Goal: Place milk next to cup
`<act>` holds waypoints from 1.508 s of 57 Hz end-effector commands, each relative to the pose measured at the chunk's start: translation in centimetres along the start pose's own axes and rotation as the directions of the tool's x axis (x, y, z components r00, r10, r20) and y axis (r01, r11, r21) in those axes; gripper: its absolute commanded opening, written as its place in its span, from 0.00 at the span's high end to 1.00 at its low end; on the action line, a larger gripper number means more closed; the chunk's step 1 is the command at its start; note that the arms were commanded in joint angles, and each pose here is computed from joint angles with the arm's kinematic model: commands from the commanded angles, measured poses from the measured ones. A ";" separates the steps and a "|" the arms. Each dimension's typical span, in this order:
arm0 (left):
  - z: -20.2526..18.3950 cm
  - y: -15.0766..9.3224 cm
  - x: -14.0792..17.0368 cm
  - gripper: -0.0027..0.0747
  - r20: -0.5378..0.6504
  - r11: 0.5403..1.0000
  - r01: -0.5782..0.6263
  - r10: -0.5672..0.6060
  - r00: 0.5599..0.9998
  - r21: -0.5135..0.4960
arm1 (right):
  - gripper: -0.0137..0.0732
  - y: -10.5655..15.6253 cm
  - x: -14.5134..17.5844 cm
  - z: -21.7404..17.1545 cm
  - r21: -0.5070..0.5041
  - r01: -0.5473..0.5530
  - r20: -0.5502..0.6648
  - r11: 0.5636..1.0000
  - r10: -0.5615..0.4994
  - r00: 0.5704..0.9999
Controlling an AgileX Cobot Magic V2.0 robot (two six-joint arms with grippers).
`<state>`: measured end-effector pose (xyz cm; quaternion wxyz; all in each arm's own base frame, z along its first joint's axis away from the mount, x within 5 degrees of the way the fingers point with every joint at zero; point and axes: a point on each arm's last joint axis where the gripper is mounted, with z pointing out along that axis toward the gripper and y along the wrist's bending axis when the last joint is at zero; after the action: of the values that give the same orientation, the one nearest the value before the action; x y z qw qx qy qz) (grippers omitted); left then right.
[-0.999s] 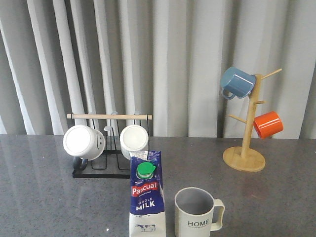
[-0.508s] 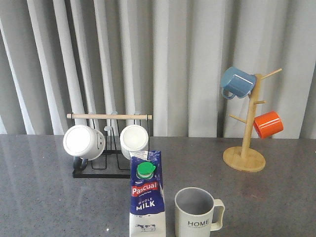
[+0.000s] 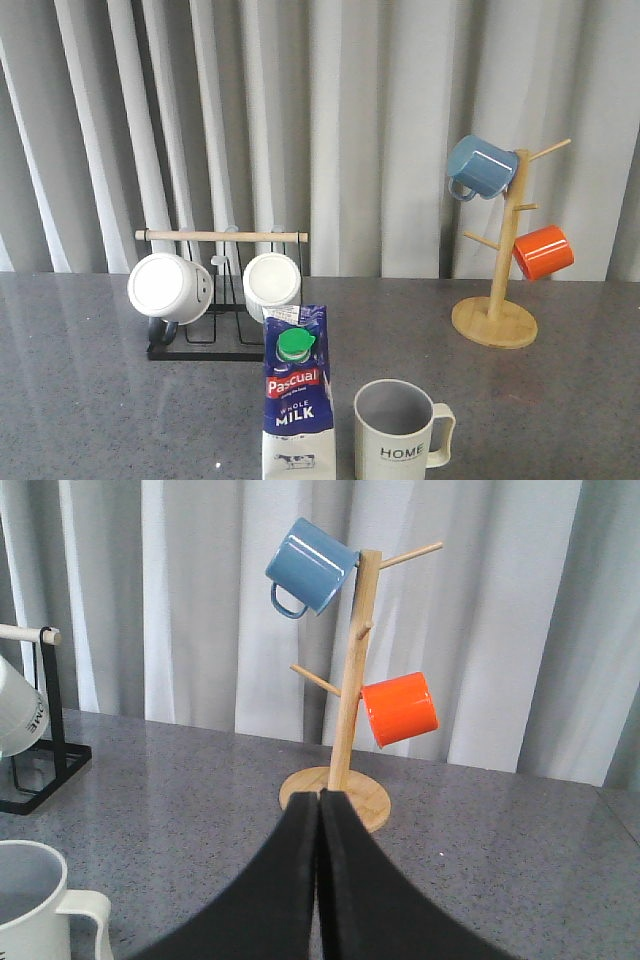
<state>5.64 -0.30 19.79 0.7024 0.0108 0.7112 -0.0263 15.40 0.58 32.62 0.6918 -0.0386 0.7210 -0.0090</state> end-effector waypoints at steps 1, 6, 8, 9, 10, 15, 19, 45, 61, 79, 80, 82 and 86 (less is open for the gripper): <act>-0.2 -0.1 -1.4 0.97 0.099 1.000 0.001 -0.002 0.995 0.007 | 0.85 -0.1 -1.8 -0.1 0.005 0.010 0.105 1.000 -0.010 0.994; -0.2 -0.1 -1.4 0.97 0.099 1.000 0.001 -0.002 0.995 0.007 | 0.85 -0.1 -1.8 -0.1 0.005 0.010 0.105 1.000 -0.010 0.994; -0.2 -0.1 -1.4 0.97 0.099 1.000 0.001 -0.002 0.995 0.007 | 0.85 -0.1 -1.8 -0.1 0.005 0.010 0.105 1.000 -0.010 0.994; -0.2 -0.1 -1.4 0.97 0.099 1.000 0.001 -0.002 0.995 0.007 | 0.85 -0.1 -1.8 -0.1 0.005 0.010 0.105 1.000 -0.010 0.994; -0.2 -0.1 -1.4 0.97 0.099 1.000 0.001 -0.002 0.995 0.007 | 0.85 -0.1 -1.8 -0.1 0.005 0.010 0.105 1.000 -0.010 0.994; -0.2 -0.1 -1.4 0.97 0.099 1.000 0.001 -0.002 0.995 0.007 | 0.85 -0.1 -1.8 -0.1 0.005 0.010 0.105 1.000 -0.010 0.994; -0.2 -0.1 -1.4 0.97 0.099 1.000 0.001 -0.002 0.995 0.007 | 0.85 -0.1 -1.8 -0.1 0.005 0.010 0.105 1.000 -0.010 0.994; -0.2 -0.1 -1.4 0.97 0.099 1.000 0.001 -0.002 0.995 0.007 | 0.85 0.1 0.4 -5.4 0.028 0.094 0.166 0.995 -0.097 0.981; -0.2 -0.1 -1.4 0.97 0.099 1.000 0.001 -0.002 0.995 0.007 | 0.85 0.8 9.9 -9.1 0.017 0.081 0.198 0.997 -0.082 0.977; -0.2 -0.1 -1.4 0.97 0.098 1.000 0.001 -0.002 0.995 0.007 | 0.85 0.9 12.0 -9.4 0.011 0.027 0.207 1.000 -0.029 0.978; -0.2 -0.1 -1.4 0.97 0.098 1.000 0.001 -0.002 0.995 0.007 | 0.85 0.9 11.9 -9.4 0.011 0.026 0.209 1.000 -0.027 0.977; -0.2 -0.1 -1.4 0.97 0.098 1.000 0.001 -0.002 0.995 0.007 | 0.85 0.9 11.9 -9.4 0.011 0.024 0.213 1.000 -0.026 0.977; -0.2 -0.1 -1.4 0.97 0.098 1.000 0.001 -0.002 0.995 0.007 | 0.85 0.9 11.9 -9.4 0.011 0.024 0.213 1.000 -0.026 0.977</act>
<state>5.64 -0.30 19.77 0.7015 0.0108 0.7121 -0.0263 5.63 0.24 20.57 0.7366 -0.0453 0.6746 -0.0179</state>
